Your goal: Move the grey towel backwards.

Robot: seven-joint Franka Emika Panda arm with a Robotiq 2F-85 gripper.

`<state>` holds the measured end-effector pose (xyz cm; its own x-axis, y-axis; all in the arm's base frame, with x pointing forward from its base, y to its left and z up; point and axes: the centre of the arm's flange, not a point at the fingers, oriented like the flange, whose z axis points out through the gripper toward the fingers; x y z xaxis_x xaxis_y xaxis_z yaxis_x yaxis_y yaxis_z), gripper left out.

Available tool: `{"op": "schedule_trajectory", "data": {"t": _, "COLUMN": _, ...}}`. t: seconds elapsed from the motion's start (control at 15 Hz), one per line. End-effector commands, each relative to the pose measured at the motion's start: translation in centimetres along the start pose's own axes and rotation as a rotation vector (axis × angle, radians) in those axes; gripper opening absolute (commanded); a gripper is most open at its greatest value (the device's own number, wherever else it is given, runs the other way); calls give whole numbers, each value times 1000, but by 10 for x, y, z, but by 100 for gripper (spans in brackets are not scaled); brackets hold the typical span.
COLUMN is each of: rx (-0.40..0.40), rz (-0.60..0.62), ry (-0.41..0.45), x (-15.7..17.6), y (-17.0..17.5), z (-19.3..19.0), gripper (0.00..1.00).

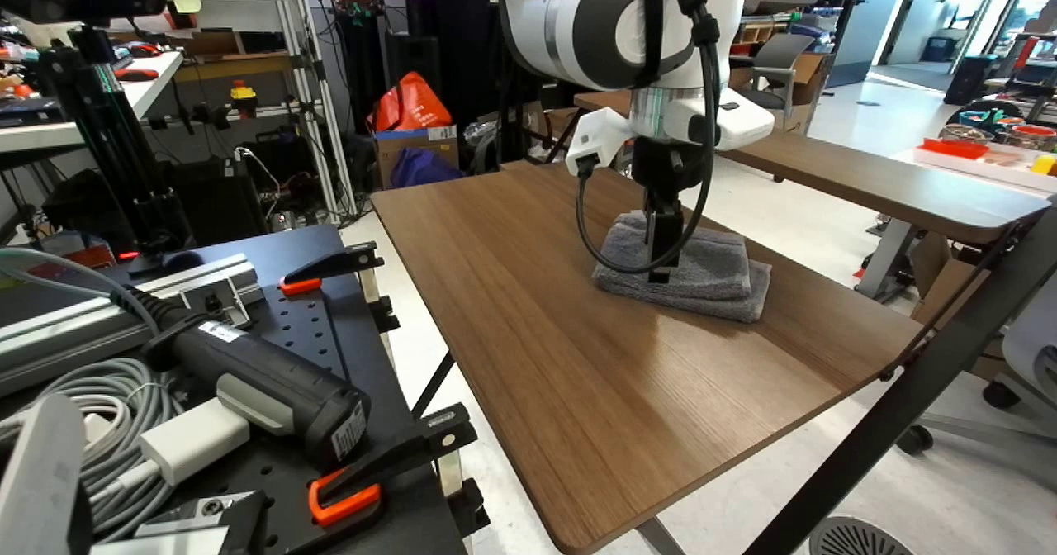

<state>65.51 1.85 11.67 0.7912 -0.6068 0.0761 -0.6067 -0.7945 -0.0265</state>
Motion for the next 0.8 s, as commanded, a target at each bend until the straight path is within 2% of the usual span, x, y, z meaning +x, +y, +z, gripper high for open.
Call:
{"op": "schedule_trajectory", "data": {"t": 0.0, "rx": -2, "rz": -10, "ry": -11, "x": -4, "y": -16, "z": 5, "gripper": 100}}
{"op": "schedule_trajectory", "data": {"t": 0.4, "rx": 4, "rz": -26, "ry": 1, "x": -18, "y": -14, "z": -20, "gripper": 100}}
{"op": "schedule_trajectory", "data": {"t": 0.73, "rx": 28, "rz": -38, "ry": 17, "x": -41, "y": -7, "z": -83, "gripper": 100}}
